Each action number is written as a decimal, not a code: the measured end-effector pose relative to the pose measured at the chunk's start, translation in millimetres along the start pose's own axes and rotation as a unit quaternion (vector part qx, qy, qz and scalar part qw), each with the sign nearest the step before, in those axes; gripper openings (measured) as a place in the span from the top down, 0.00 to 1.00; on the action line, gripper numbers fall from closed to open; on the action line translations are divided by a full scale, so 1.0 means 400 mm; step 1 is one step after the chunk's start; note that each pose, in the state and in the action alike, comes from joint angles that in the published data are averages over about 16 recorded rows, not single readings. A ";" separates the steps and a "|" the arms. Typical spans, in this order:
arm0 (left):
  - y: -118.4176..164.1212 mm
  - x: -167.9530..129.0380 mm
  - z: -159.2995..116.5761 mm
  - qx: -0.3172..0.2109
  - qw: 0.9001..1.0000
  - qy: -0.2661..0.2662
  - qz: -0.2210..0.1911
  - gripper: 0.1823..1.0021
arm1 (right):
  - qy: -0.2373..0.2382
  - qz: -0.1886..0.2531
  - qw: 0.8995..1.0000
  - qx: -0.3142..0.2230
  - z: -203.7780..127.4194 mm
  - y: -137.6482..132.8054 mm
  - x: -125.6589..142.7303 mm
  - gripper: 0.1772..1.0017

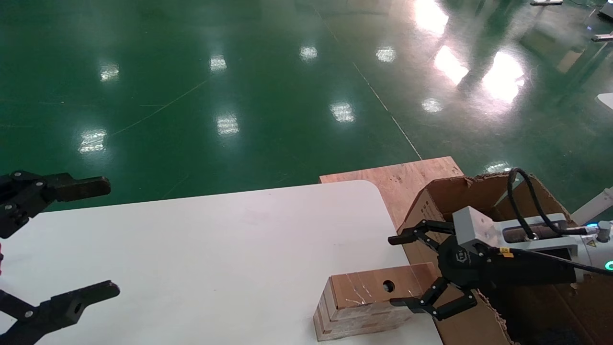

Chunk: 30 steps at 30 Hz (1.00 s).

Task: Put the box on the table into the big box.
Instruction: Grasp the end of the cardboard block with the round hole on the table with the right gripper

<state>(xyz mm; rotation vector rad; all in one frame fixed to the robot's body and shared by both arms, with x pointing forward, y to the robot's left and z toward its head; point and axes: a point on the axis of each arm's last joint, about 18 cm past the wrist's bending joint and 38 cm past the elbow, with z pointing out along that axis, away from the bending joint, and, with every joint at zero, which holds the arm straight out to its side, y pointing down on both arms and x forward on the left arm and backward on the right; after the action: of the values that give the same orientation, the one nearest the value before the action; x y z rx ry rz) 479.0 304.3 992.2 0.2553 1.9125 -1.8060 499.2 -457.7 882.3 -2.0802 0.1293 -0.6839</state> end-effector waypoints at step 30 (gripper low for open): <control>0.000 0.000 0.000 0.000 1.000 0.000 0.000 0.01 | -0.027 -0.014 0.999 -0.020 0.039 0.006 0.014 0.01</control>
<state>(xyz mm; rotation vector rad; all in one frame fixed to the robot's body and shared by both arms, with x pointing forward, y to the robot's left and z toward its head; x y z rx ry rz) 479.0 304.4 992.2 0.2546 1.9123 -1.8062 512.5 -449.3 875.9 -2.1408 0.0842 -0.6477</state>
